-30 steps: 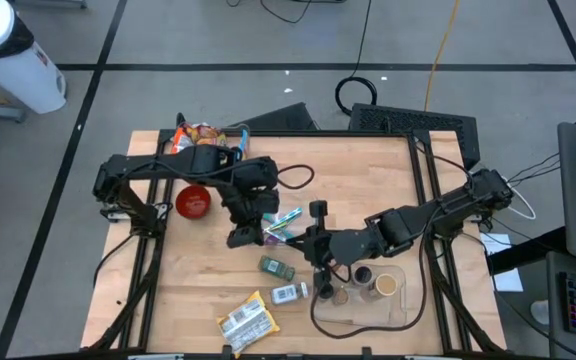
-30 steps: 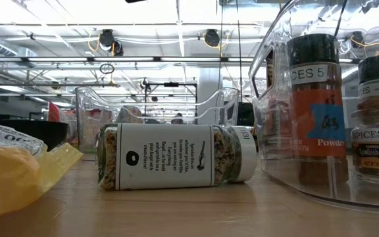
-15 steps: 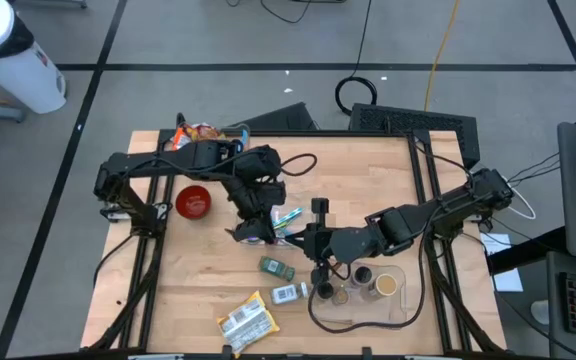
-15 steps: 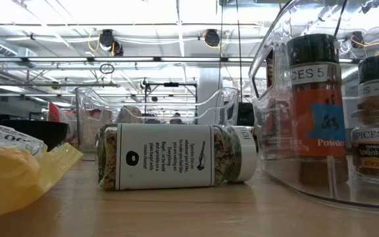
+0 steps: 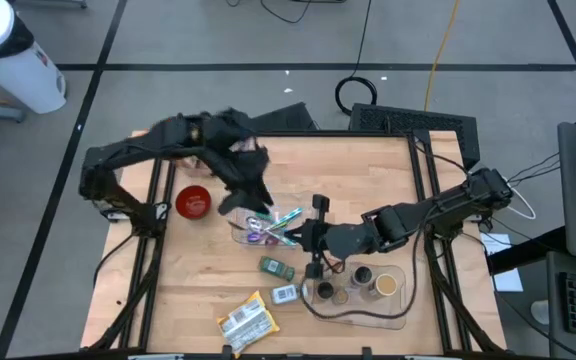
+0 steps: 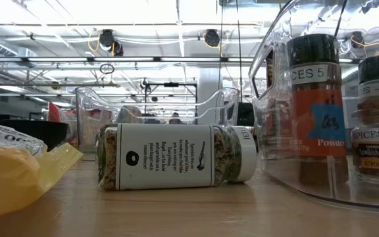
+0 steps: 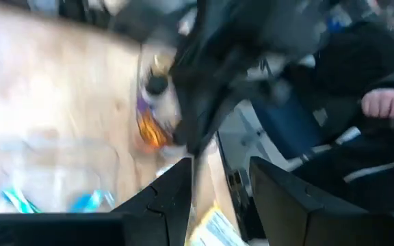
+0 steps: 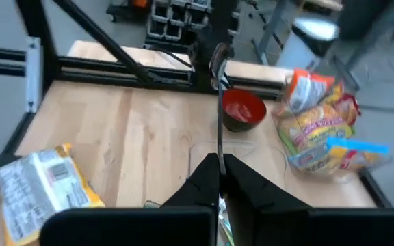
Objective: Pick & Place Food Item
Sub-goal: Put the black spoon into the middle transparent bin
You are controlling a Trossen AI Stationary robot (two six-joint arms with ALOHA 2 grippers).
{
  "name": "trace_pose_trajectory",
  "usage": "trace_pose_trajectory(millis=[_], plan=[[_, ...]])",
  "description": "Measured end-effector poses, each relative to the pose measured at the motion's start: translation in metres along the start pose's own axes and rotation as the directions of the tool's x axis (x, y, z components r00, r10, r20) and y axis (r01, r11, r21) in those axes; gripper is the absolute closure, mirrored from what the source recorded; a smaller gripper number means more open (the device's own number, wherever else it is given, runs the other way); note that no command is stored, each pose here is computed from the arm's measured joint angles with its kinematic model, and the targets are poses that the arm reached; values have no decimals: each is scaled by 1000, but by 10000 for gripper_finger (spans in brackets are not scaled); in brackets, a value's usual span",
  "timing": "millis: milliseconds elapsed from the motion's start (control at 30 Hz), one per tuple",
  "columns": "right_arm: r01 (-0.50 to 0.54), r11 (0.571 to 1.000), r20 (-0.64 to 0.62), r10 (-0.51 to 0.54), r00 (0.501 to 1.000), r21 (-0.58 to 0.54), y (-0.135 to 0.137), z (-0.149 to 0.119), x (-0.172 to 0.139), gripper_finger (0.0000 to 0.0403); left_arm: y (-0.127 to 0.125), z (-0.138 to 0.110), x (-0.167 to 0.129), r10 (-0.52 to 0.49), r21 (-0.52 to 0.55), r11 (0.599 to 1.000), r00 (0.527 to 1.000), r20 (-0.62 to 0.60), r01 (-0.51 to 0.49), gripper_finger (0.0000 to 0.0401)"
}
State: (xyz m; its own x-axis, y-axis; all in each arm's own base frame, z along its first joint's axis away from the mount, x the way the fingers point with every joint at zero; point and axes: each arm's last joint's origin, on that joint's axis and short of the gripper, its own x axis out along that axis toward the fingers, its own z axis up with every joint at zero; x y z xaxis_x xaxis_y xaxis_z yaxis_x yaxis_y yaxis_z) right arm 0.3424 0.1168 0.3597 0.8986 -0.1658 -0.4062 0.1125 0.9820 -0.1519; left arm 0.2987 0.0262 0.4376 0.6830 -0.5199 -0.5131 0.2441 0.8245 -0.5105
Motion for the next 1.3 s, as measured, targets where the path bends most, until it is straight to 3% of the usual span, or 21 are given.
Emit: trace_pose_trajectory(millis=[300, 633, 900, 1033, 1300], plan=[[-20, 984, -26, 25, 999, 178, -18, -24, 25, 403, -53, -3, -76, -32, 250, 967, 954, 298, -46, 249], [-13, 944, -76, 40, 996, 329, -58, -54, 53, 403, -85, -32, -119, -52, 357, 931, 938, 344, -79, 249], [-4, 883, -69, 41, 997, 470, -71, -86, 74, 403, -85, -47, -122, -17, 419, 903, 966, 259, -96, 249], [29, 867, -147, 51, 988, 498, -69, -105, 88, 403, -80, -48, -116, -23, 462, 882, 970, 241, -94, 249], [82, 822, -248, 73, 966, 564, -65, -132, 116, 403, -57, -55, -85, -119, 446, 894, 982, 146, 42, 249]])
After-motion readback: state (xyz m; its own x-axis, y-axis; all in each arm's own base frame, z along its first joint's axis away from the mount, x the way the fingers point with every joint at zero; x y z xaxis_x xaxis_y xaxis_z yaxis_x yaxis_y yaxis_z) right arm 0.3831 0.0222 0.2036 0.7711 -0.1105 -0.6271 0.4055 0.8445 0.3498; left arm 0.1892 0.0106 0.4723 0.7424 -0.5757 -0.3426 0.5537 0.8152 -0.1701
